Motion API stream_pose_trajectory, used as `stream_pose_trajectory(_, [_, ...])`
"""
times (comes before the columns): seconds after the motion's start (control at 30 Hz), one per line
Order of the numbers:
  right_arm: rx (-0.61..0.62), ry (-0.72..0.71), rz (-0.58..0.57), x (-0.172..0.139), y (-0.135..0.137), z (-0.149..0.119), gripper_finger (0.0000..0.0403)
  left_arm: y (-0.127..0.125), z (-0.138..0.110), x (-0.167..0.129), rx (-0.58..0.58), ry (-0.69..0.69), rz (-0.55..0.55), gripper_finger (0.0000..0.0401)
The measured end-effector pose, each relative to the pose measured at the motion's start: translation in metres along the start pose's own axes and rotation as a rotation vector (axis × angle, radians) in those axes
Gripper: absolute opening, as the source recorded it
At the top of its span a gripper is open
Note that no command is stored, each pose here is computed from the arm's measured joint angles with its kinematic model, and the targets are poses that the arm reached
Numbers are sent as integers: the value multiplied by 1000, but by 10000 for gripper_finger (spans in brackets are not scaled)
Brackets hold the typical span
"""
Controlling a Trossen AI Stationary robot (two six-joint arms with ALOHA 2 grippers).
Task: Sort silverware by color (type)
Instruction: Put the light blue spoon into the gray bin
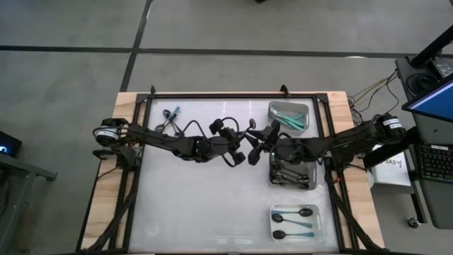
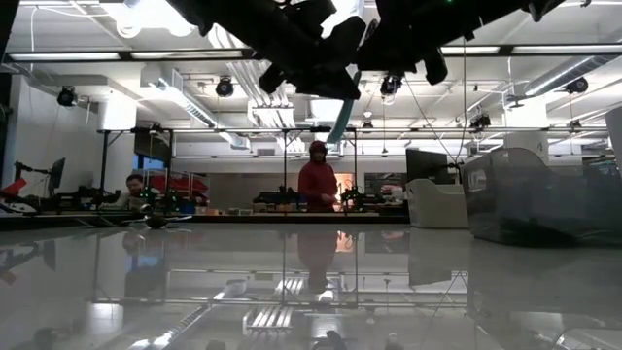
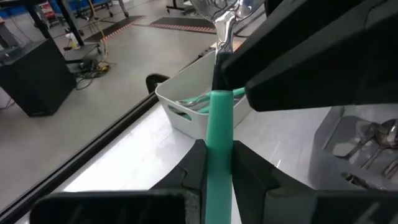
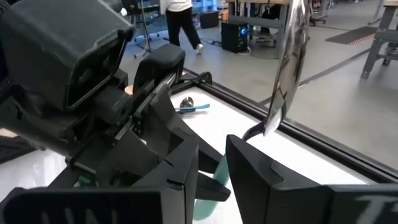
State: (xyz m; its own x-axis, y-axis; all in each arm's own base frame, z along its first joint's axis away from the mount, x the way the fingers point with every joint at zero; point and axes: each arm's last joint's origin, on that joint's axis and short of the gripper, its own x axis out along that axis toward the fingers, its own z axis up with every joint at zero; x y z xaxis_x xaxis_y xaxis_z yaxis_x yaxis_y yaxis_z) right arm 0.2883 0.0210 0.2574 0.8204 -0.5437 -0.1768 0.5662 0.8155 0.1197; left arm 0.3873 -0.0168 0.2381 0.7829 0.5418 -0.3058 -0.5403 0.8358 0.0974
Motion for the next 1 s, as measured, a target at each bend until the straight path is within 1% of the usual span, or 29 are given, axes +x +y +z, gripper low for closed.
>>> stream_pose_trajectory(0.33, [20, -34, -7, 1, -1, 4, 77, -1, 6, -1, -40, -50, -6, 31])
stream_pose_trajectory(0.5, [-13, -52, -56, 1, -2, 6, 77, -1, 8, -1, -55, -69, -6, 31])
stream_pose_trajectory(0.73, [-13, -59, -70, 1, -2, 6, 77, -1, 8, -1, -60, -75, -6, 31])
stream_pose_trajectory(0.83, [-7, -63, -65, 1, -2, 7, 77, -1, 9, -1, -59, -79, 10, 31])
stream_pose_trajectory(0.9, [-4, -62, -46, 1, -1, 7, 77, 0, 9, -1, -43, -80, 38, 31])
stream_pose_trajectory(1.0, [16, -63, -11, -1, 0, 8, 77, 0, 9, -1, -40, -80, 48, 31])
